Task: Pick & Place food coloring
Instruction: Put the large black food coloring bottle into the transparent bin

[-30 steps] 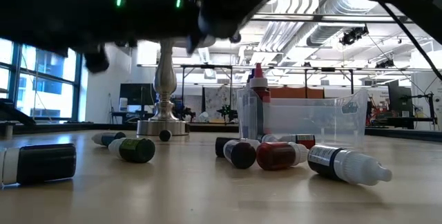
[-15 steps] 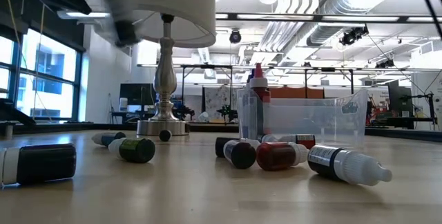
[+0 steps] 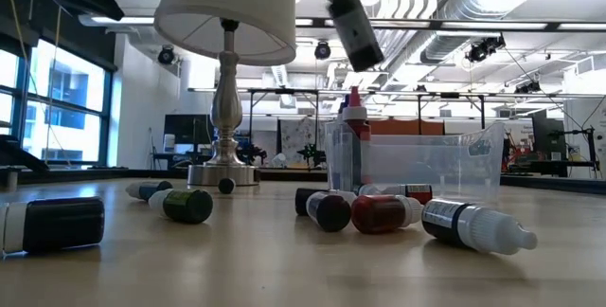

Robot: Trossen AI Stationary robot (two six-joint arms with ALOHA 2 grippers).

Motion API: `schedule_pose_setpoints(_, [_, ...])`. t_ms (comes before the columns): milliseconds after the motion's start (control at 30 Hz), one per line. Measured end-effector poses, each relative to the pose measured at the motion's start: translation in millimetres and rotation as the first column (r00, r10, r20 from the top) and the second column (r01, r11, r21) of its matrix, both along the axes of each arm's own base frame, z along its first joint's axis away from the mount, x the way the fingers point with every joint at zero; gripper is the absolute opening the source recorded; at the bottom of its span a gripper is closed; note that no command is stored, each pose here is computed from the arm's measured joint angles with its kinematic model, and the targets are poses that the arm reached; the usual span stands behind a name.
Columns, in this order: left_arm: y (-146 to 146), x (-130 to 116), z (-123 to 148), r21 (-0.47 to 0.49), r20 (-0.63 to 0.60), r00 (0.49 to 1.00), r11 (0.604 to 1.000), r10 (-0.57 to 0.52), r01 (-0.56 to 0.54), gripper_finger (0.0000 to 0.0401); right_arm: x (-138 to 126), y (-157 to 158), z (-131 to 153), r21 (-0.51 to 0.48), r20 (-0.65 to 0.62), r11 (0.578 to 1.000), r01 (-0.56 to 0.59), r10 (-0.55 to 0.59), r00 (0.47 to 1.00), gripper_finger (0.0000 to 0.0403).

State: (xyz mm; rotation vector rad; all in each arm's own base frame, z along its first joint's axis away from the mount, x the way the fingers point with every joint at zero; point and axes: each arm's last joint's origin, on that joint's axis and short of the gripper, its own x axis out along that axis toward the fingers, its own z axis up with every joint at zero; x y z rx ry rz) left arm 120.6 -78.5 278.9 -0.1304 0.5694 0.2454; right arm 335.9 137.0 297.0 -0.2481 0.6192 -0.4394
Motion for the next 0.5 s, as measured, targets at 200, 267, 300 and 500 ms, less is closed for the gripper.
schedule_pose_setpoints(200, [0.3, 0.1, 0.3, 0.010, 0.007, 1.000, 1.000, 0.009, -0.009, 0.0099, -46.1, -25.8, -18.1, 0.077, 0.219, 0.996, 0.051, -0.067, 0.973, 0.0033])
schedule_pose_setpoints(267, [0.8, 0.1, 0.5, 0.020, 0.016, 1.000, 1.000, 0.020, -0.020, 0.0099, -56.1, -40.5, -29.6, 0.088, 0.259, 0.993, 0.072, -0.093, 0.961, 0.0033])
schedule_pose_setpoints(300, [1.0, 0.2, 0.7, 0.026, 0.021, 0.999, 0.999, 0.027, -0.027, 0.0099, -60.2, -48.6, -39.3, 0.097, 0.268, 0.991, 0.087, -0.110, 0.957, 0.0033])
schedule_pose_setpoints(500, [2.2, 0.3, 1.5, 0.054, 0.048, 0.997, 0.997, 0.060, -0.062, 0.0099, -70.7, -95.3, -100.8, 0.180, 0.361, 0.982, 0.051, -0.114, 0.926, 0.0033])
